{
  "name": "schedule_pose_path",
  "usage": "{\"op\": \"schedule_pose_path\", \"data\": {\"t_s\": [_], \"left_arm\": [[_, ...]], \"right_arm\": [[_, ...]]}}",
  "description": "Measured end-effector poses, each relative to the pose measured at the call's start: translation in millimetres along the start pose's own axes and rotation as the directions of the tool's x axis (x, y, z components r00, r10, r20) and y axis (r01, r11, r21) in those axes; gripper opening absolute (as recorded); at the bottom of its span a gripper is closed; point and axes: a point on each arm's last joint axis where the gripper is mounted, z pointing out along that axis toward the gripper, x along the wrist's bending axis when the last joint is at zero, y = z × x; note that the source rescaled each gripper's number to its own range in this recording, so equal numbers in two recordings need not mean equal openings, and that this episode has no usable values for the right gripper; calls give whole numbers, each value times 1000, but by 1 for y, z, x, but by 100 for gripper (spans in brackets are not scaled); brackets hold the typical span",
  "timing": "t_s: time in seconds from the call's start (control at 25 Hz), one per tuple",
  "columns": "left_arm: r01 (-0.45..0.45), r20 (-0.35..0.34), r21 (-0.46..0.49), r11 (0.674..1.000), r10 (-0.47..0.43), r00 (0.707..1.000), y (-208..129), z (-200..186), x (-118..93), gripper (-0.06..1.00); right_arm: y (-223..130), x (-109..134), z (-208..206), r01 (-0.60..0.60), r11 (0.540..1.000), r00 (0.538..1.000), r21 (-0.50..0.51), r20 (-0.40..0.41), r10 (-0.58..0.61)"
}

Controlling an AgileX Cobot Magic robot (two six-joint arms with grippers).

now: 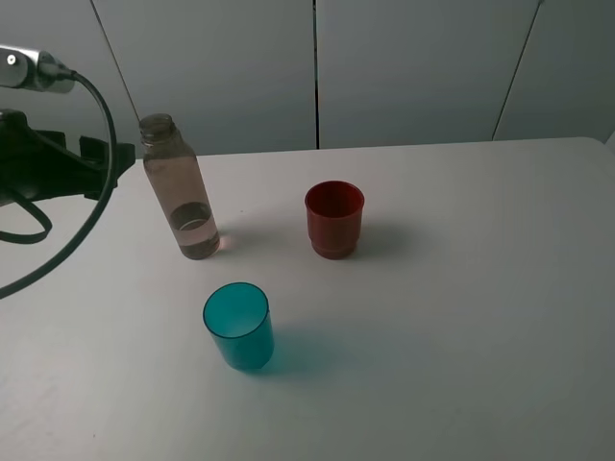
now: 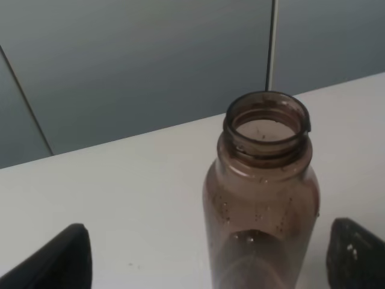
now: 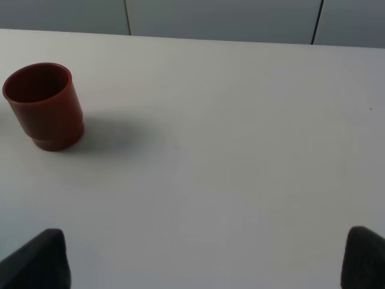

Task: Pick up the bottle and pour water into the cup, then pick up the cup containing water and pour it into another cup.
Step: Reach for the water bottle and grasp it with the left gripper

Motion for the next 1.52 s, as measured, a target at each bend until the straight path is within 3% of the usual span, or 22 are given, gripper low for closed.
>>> {"op": "schedule_pose_path", "data": {"t_s": [0.16,0.4,0.52,0.96,1.52], "left_arm": [[30,37,-43,999,-28,999,-11,7,-5,100],[-19,87,-12,1000,20,996,-36,27,-13,100],[-29,90,3,1000,28,996,-50,39,-15,100],[-70,130,-77,995,79,988,-78,65,-22,100],[-54,124,-121,991,69,990,-73,104,-27,100]], "right_arm": [[0,0,0,0,1000,1000,0,0,0],[0,0,0,0,1000,1000,0,0,0],[0,0,0,0,1000,1000,0,0,0],[0,0,0,0,1000,1000,0,0,0],[0,0,0,0,1000,1000,0,0,0]]}}
